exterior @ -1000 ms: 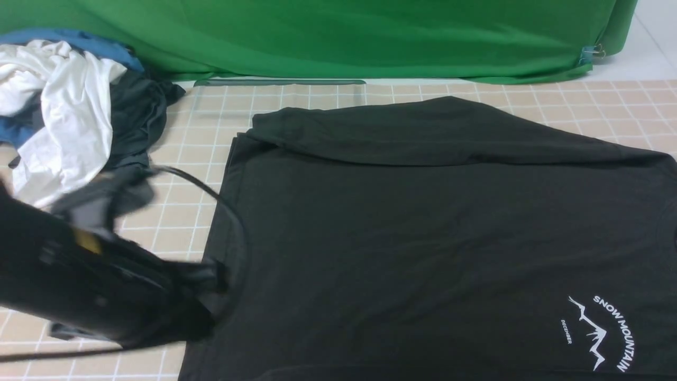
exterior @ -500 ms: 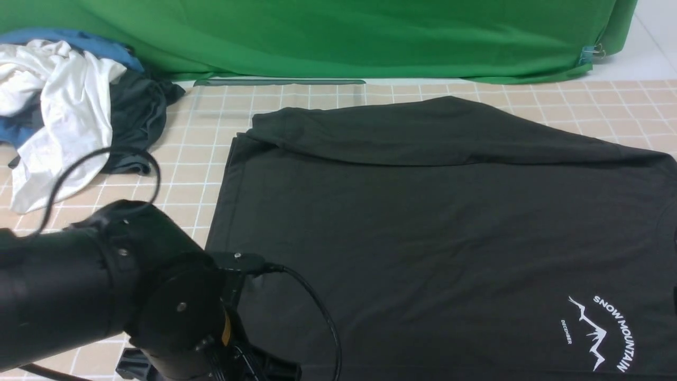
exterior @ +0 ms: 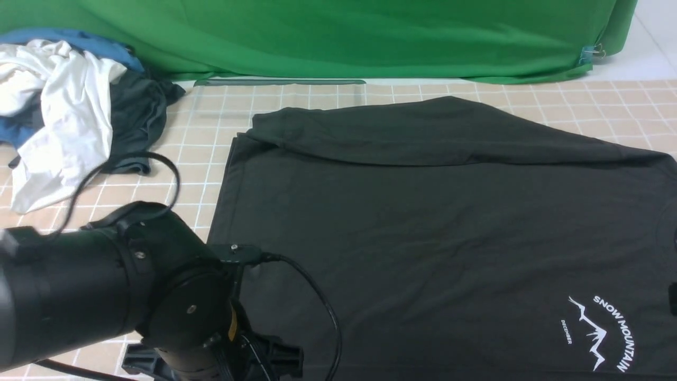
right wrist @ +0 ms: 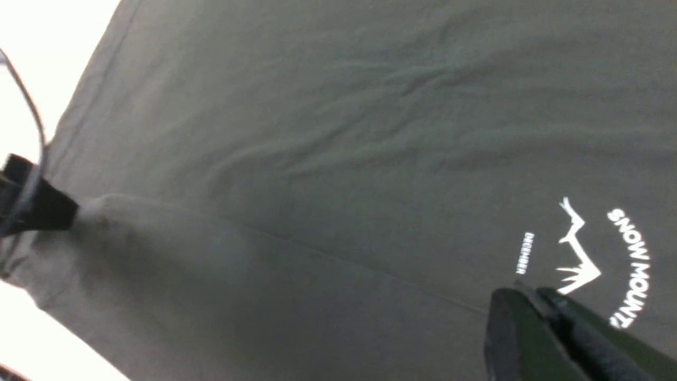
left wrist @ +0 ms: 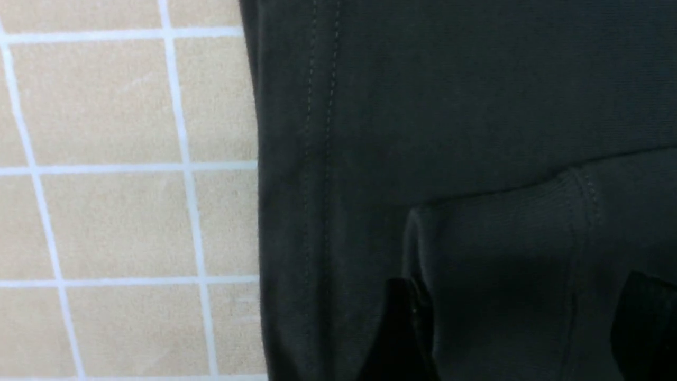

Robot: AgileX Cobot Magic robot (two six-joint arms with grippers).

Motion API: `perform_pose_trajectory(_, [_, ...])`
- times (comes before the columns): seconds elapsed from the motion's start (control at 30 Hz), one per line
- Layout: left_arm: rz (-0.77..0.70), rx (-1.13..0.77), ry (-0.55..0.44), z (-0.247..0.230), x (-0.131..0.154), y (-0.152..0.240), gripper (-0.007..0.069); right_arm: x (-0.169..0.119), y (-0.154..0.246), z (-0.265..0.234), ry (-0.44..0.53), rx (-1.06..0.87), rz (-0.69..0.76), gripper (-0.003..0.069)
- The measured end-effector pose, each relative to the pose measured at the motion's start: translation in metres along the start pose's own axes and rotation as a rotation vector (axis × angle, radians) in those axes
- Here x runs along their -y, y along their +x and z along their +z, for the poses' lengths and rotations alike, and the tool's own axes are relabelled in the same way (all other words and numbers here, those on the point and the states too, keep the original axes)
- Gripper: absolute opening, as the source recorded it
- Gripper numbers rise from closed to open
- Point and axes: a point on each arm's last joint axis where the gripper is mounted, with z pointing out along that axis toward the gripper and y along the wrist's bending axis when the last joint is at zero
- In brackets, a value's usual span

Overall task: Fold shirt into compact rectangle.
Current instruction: 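Grasp the left edge of the dark T-shirt lying flat on the table, then fold the left side of the black T-shirt inward over its body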

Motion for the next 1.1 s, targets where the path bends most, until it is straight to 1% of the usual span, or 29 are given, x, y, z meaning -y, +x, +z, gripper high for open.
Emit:
perform_pose_trajectory(0.13, [-0.042, -0.042, -0.037, 0.02, -0.002, 0.004, 0.0497, -0.001, 0.0, 0.0, -0.013, 0.001, 0.01, 0.0074])
perform_pose_trajectory(0.3, [-0.068, -0.054, -0.034, 0.033, -0.001, 0.006, 0.0496, -0.001, 0.0, 0.0, -0.015, 0.002, 0.011, 0.0081])
perform_pose_trajectory(0.33, [-0.073, -0.059, -0.032, 0.033, 0.0, 0.007, 0.049, -0.001, 0.0, 0.0, -0.015, 0.002, 0.011, 0.0081])
perform_pose_trajectory(0.43, [-0.082, -0.062, -0.025, 0.035, 0.001, 0.007, 0.0437, -0.001, 0.0, 0.0, -0.015, 0.002, 0.011, 0.0087])
perform_pose_trajectory(0.5, [-0.081, -0.059, -0.014, 0.035, 0.002, 0.006, 0.0336, -0.001, 0.0, 0.0, -0.015, 0.002, 0.01, 0.009])
perform_pose_trajectory(0.63, [-0.042, -0.053, 0.01, 0.033, 0.006, 0.004, 0.0085, -0.001, 0.0, 0.0, -0.015, 0.002, 0.001, 0.009])
perform_pose_trajectory(0.67, [-0.034, -0.056, 0.007, 0.032, 0.006, 0.004, 0.0064, -0.001, 0.0, 0.0, -0.015, 0.002, -0.004, 0.009])
perform_pose_trajectory(0.77, [-0.018, -0.064, 0.0, 0.028, 0.006, 0.003, 0.0046, -0.001, 0.0, 0.0, -0.015, 0.002, -0.015, 0.009])
perform_pose_trajectory(0.83, [-0.01, -0.048, 0.011, 0.013, 0.006, 0.001, 0.0046, -0.001, 0.0, 0.0, -0.015, 0.002, -0.018, 0.009])
perform_pose_trajectory(0.93, [-0.01, 0.024, 0.065, -0.015, 0.007, -0.005, 0.0046, -0.001, 0.0, 0.0, -0.015, 0.003, -0.02, 0.0091])
perform_pose_trajectory(1.0, [-0.008, 0.133, 0.137, -0.051, 0.009, -0.013, 0.0046, -0.001, -0.001, 0.0, -0.015, 0.009, -0.022, 0.0091])
perform_pose_trajectory(1.1, [0.003, 0.226, 0.166, -0.078, 0.009, -0.021, 0.0046, -0.001, -0.001, 0.0, -0.014, 0.015, -0.026, 0.0091])
